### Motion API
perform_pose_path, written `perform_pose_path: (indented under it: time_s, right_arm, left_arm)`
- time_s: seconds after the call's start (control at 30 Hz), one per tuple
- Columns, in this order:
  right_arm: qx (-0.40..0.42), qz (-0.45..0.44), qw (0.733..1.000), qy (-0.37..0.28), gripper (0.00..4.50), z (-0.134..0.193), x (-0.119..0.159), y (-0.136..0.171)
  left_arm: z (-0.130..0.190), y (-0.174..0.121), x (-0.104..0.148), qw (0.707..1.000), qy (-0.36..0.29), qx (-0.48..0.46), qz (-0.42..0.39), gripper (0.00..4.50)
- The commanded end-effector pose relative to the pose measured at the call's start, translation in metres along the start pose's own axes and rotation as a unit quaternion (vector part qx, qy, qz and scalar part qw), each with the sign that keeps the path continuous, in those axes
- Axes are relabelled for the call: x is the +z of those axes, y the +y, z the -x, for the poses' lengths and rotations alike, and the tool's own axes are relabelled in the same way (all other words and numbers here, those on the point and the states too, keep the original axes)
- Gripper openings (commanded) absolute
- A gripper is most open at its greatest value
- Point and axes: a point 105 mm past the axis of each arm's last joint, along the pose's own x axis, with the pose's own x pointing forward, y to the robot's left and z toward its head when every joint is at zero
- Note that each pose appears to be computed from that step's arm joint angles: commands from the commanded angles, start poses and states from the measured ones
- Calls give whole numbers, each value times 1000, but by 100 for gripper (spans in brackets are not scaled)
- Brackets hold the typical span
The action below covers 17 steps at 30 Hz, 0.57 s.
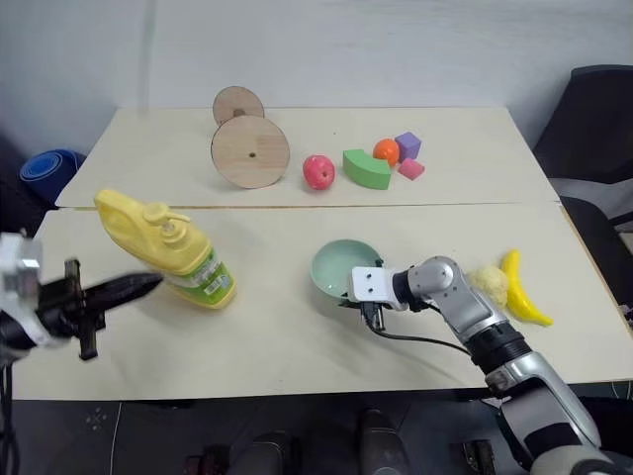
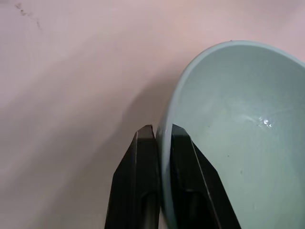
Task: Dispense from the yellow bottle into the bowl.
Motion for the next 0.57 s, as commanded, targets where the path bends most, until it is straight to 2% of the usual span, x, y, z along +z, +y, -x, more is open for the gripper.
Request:
perform_pose_path:
  time_s: [0.03, 0.17, 0.27, 0.33, 0.37, 0.47, 0.5, 0.57]
  right_arm:
    - [-35, 16, 997, -69, 160, 16, 21, -4]
    - [-72, 39, 992, -98, 309, 43, 30, 10]
    - [-130, -22, 970, -205, 396, 84, 42, 29]
    - [-157, -66, 964, -203, 450, 103, 33, 41]
    - [-171, -101, 958, -207, 450, 114, 27, 46]
    - [-215, -136, 948, -190, 450, 136, 7, 56]
    - [-219, -130, 953, -168, 450, 140, -3, 62]
    - [-228, -129, 956, -134, 450, 145, -21, 71]
  left_arm:
    - [3, 8, -21, 998, 17, 56, -37, 60]
    - [-1, 4, -46, 993, 43, 68, -86, 191]
    - [-2, 1, -61, 988, 52, 77, -122, 269]
    - [-2, -2, -71, 986, 62, 80, -132, 326]
    - [-2, -3, -77, 986, 65, 90, -123, 354]
    - [0, -3, -95, 982, 106, 101, -117, 354]
    - [-1, -1, -99, 980, 115, 106, -123, 354]
    - [-3, 2, -100, 979, 107, 121, -121, 354]
